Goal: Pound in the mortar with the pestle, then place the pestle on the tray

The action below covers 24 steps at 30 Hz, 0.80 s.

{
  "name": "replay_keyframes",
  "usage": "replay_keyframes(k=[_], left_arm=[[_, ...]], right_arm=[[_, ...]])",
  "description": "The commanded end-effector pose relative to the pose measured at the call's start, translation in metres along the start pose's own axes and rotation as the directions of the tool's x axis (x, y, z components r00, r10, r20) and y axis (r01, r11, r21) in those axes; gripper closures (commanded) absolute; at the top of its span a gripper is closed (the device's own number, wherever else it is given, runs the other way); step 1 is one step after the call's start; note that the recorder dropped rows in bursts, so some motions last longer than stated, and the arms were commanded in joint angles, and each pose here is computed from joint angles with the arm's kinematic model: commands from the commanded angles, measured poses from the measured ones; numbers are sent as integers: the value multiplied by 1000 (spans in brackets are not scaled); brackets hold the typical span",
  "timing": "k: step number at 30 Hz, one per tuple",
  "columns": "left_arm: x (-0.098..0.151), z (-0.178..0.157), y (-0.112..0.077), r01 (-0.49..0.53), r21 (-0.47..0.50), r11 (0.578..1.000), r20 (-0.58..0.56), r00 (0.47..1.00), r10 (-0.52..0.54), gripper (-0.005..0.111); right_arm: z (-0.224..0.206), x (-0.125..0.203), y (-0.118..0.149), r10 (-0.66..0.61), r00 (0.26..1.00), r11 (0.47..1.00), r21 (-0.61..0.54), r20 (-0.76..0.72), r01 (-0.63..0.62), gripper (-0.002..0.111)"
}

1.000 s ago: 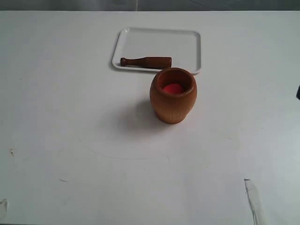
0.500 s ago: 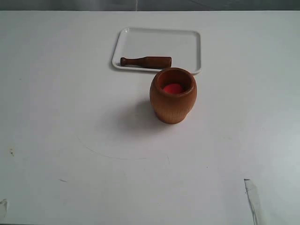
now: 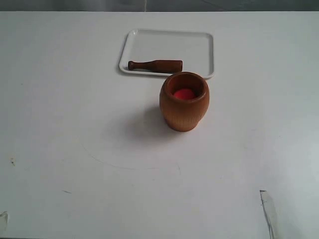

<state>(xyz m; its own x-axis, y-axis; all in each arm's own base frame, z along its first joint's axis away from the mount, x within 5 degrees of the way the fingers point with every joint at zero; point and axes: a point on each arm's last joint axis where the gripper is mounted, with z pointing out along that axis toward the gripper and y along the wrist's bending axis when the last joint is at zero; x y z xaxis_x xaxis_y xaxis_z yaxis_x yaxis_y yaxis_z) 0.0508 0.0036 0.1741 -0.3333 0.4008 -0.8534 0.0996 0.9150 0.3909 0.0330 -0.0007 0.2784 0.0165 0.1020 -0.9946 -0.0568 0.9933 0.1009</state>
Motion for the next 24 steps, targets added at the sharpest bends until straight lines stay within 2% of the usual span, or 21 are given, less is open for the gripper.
replay_keyframes(k=[1, 7, 9, 21, 24], left_arm=[[0, 0, -1, 12, 8, 1000, 7, 1000, -12, 107], [0, 0, -1, 12, 8, 1000, 7, 1000, -12, 107], [0, 0, -1, 12, 8, 1000, 7, 1000, -12, 107], [0, 0, -1, 12, 8, 1000, 7, 1000, -12, 107], [0, 0, -1, 12, 8, 1000, 7, 1000, -12, 107]], right_arm=[[7, 12, 0, 3, 998, 1000, -17, 60, -2, 108], [21, 57, -1, 48, 993, 998, -55, 108, -43, 108], [21, 59, -1, 53, 990, 997, -62, 134, -45, 108], [21, 84, -6, -2, 990, 1000, 0, -141, 2, 108], [21, 86, -6, 11, 987, 1000, 3, -159, -10, 108]])
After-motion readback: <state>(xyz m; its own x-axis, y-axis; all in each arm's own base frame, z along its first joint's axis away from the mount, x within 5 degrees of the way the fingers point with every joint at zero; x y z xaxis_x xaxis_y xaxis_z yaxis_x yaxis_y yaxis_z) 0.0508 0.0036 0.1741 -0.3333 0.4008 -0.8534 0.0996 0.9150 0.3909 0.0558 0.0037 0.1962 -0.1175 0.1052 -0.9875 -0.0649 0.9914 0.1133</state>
